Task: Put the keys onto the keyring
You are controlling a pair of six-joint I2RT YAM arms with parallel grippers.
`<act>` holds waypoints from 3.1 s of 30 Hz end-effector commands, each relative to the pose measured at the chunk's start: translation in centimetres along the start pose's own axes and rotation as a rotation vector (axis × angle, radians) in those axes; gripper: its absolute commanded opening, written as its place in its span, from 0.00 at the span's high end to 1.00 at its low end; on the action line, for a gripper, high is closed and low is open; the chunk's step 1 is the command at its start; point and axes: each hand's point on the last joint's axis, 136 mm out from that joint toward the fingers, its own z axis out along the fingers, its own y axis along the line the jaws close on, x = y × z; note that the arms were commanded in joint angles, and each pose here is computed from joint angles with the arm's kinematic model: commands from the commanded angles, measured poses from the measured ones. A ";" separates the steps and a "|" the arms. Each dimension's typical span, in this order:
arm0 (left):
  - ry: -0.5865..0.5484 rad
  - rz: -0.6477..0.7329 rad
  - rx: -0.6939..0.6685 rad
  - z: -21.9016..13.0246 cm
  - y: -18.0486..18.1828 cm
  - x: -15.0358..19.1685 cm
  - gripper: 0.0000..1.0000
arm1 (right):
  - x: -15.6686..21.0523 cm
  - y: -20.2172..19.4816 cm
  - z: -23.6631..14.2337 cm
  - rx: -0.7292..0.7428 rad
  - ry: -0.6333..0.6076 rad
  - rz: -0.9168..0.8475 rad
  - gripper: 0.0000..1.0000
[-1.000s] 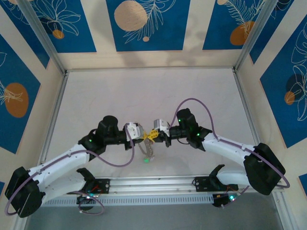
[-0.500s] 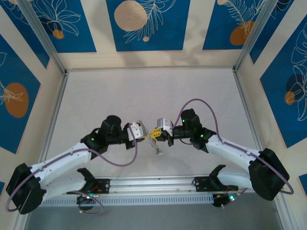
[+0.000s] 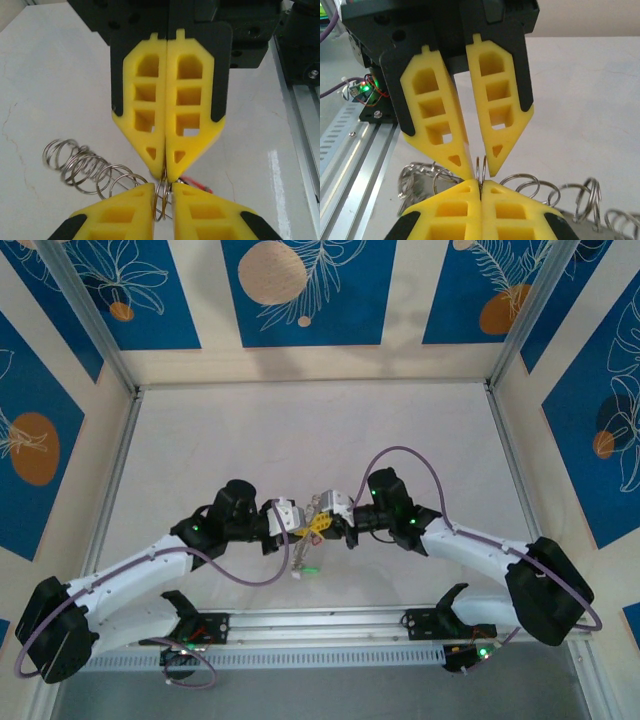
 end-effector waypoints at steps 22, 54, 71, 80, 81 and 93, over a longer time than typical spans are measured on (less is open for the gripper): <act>0.083 0.053 0.046 -0.5 -1.0 0.6 1.00 | -1.0 0.2 0.1 -0.027 -0.021 -0.049 0.93; 0.010 0.138 0.064 -1.3 -1.5 -1.5 1.00 | 0.7 1.0 1.1 -0.151 0.023 0.058 0.80; -0.044 0.145 0.032 -1.7 -1.3 -2.3 1.00 | 1.1 1.6 1.5 -0.181 0.029 0.081 0.94; -0.063 0.123 0.016 -1.7 -1.0 -2.8 1.00 | 0.9 1.3 1.5 -0.159 0.019 0.076 1.00; -0.072 0.122 0.013 -1.7 -1.0 -3.0 1.00 | 1.0 1.2 1.6 -0.161 0.022 0.081 1.00; -0.082 0.105 -0.016 -1.7 -0.3 -3.4 1.00 | 1.1 1.0 1.4 -0.122 0.028 0.072 0.93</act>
